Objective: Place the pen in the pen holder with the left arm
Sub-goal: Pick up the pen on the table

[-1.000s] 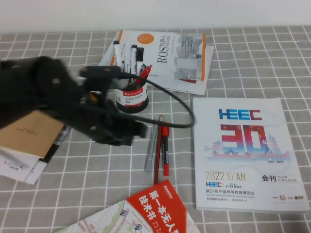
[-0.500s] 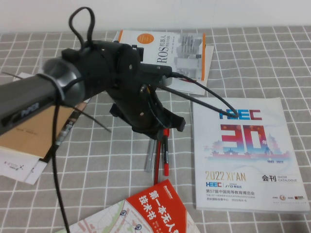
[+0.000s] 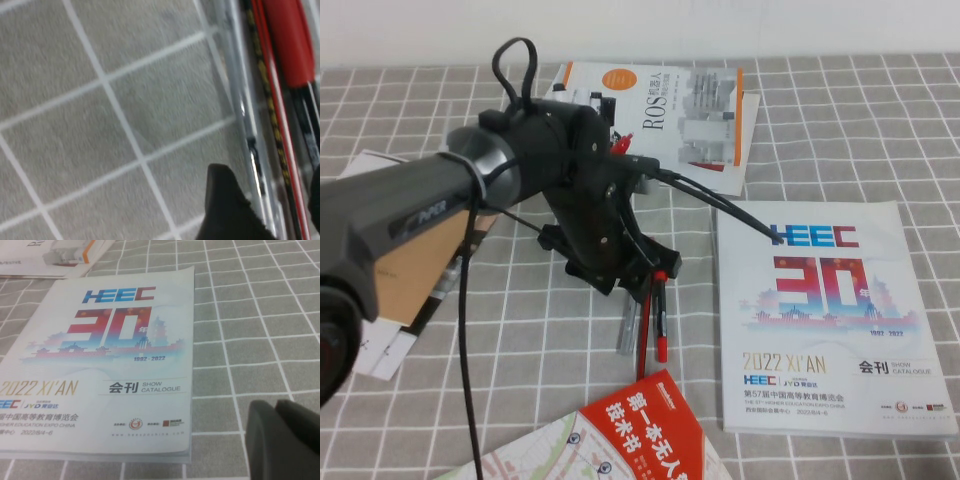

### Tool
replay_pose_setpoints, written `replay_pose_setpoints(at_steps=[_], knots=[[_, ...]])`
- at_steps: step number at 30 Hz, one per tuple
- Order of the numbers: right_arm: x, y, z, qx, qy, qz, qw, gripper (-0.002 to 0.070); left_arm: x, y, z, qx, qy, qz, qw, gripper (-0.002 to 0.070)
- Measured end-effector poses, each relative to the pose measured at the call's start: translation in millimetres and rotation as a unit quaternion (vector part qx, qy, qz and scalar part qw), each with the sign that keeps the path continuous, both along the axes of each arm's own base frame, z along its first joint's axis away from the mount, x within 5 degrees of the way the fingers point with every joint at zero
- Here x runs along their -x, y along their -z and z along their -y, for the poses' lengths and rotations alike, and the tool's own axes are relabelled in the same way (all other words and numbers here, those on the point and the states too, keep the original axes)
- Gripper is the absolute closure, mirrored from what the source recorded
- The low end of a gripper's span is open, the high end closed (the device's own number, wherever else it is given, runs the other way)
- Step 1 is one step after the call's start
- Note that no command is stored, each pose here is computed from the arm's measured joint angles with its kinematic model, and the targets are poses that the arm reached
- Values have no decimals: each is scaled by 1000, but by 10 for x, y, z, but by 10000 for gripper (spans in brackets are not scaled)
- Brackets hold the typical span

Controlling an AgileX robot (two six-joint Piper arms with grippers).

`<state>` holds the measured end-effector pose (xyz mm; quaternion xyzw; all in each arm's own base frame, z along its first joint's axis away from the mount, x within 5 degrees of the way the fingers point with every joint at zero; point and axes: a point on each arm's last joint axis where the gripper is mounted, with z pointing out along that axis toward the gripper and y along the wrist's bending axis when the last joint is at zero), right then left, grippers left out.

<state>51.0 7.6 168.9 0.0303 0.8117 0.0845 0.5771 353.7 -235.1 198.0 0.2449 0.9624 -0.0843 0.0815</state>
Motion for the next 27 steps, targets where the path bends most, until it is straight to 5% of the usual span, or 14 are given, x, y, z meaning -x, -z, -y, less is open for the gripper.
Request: replay_pose_setpoints(at_steps=[19,27], knots=[[0,0,0,0,0,0,1000,689,-111,226,18,-24,-3,7,1000,459],[0,0,0,0,0,0,1000,689,-90,230,-26,-53,7,-9,999,626]])
